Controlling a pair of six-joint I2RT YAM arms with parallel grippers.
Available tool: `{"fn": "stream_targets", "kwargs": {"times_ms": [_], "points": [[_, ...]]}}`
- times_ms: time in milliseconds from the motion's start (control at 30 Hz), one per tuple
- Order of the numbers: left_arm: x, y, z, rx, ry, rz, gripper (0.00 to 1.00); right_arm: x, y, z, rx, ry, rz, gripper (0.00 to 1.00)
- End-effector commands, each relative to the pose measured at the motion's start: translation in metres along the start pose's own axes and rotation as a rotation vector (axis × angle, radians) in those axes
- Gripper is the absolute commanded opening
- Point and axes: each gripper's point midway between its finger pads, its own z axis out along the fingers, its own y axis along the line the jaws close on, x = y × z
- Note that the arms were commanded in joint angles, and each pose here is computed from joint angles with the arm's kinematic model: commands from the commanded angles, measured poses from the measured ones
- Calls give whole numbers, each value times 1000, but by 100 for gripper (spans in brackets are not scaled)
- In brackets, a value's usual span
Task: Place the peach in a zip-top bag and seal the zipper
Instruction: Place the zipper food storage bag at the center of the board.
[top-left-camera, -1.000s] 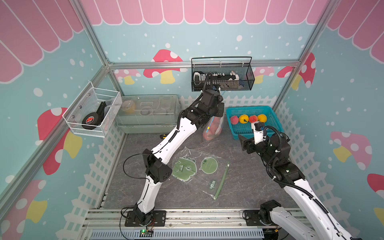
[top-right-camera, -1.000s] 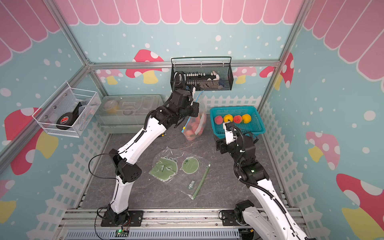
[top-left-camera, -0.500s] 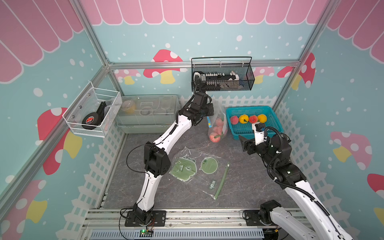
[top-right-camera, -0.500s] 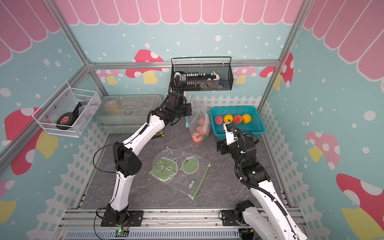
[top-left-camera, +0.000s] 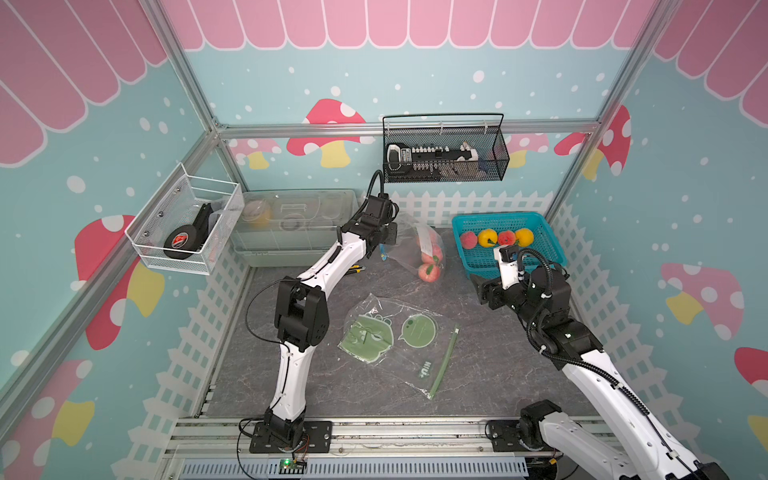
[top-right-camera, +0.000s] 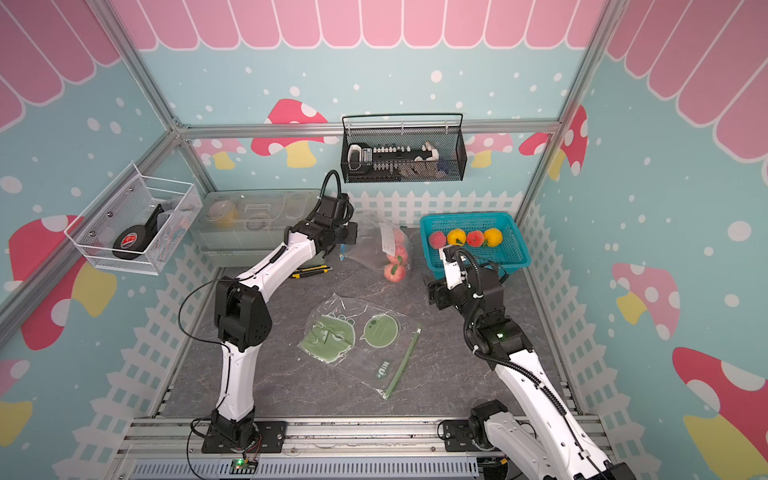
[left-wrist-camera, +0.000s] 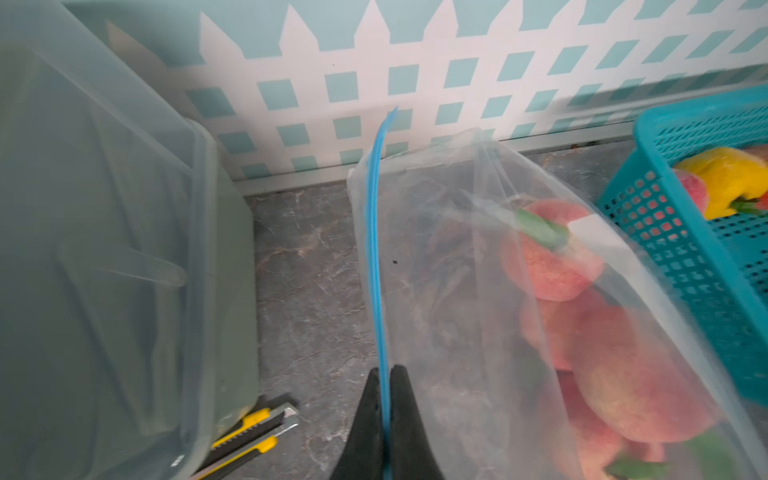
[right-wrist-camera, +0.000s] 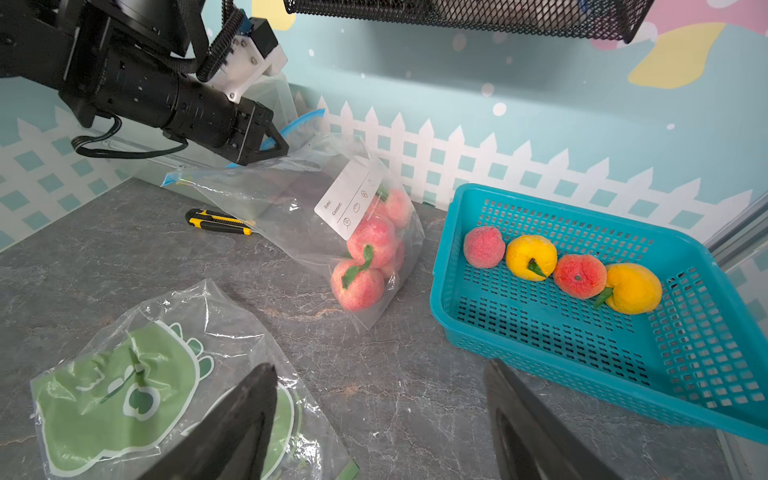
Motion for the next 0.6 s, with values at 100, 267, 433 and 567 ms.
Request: {"fn": "stream_targets", "kwargs": {"times_ms": [100,267,433,567], "points": [[-28,9,-10,-178,-74,239,0,6,3,3,-23,31,-2,79],[-26,2,4,-261,-66,329,0,9,3,4,-24,42,-3,79],[-17,0,16,-316,-50,385,0,11,2,5,-17,49,-6,80],[-2,6,26,-385,-18,454,0,13,2,7,-16,55,-9,80]]}}
